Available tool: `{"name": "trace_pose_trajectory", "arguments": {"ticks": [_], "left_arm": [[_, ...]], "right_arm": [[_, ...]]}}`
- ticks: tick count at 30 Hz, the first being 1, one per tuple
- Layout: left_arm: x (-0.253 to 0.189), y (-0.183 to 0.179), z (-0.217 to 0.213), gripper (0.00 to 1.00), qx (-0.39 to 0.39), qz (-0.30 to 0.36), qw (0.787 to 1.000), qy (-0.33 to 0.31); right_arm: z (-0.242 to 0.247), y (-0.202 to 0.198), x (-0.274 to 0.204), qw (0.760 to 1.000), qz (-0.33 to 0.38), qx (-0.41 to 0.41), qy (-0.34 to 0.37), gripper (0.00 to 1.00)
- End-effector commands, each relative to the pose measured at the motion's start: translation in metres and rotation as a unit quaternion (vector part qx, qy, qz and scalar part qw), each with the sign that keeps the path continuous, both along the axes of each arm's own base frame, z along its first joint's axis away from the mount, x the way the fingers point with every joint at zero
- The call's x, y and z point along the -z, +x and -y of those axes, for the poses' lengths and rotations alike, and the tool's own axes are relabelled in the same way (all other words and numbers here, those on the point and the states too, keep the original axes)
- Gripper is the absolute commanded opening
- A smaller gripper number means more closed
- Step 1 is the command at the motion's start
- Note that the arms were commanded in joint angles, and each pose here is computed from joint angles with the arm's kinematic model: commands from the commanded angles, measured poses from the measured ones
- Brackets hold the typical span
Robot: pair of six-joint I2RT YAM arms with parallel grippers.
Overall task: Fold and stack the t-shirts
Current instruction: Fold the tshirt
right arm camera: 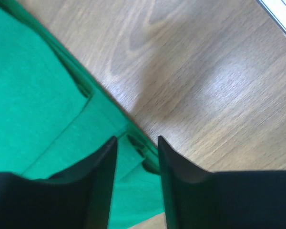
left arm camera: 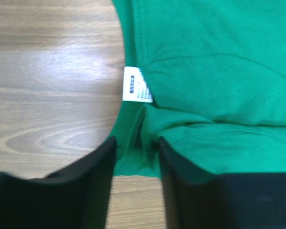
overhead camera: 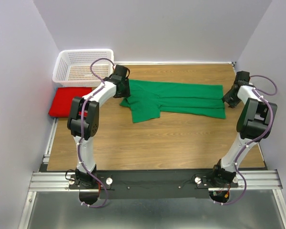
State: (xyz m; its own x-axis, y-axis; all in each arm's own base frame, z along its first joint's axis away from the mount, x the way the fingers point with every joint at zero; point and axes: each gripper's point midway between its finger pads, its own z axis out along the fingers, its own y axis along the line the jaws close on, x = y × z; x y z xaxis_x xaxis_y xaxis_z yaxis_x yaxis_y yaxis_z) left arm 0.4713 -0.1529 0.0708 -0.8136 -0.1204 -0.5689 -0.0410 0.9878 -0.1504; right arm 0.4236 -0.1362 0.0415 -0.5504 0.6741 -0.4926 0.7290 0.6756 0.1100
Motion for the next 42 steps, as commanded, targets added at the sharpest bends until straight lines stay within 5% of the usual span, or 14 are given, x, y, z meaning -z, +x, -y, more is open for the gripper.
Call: {"name": "trace_pose_trajectory", "arguments": {"ticks": [1, 6, 16, 33, 38, 42], "left_arm": [[-0.023, 0.002, -0.01, 0.6, -0.019, 0.033, 0.999, 0.004], [-0.041, -0.011, -0.005, 0.64, -0.012, 0.051, 0.999, 0.004], [-0.01, -0.108, 0.043, 0.63, 0.058, 0.002, 0.998, 0.034], [0.055, -0.132, 0.067, 0.48, 0.101, -0.088, 0.989, 0.065], [0.064, -0.136, 0.065, 0.33, 0.1, -0.098, 0.987, 0.073], [0.056, -0.132, 0.069, 0.0, 0.096, -0.087, 0.989, 0.071]], "right_arm": [[-0.003, 0.01, -0.043, 0.998, 0.056, -0.021, -0.003, 0.53], [-0.028, 0.0, -0.069, 0.995, 0.087, -0.053, 0.012, 0.64], [-0.127, -0.045, -0.065, 0.98, 0.081, -0.174, 0.041, 0.7], [-0.171, -0.097, -0.025, 0.966, 0.041, -0.237, 0.096, 0.71], [-0.171, -0.094, -0.025, 0.966, 0.046, -0.238, 0.094, 0.71], [-0.172, -0.091, -0.027, 0.965, 0.05, -0.241, 0.093, 0.71]]}}
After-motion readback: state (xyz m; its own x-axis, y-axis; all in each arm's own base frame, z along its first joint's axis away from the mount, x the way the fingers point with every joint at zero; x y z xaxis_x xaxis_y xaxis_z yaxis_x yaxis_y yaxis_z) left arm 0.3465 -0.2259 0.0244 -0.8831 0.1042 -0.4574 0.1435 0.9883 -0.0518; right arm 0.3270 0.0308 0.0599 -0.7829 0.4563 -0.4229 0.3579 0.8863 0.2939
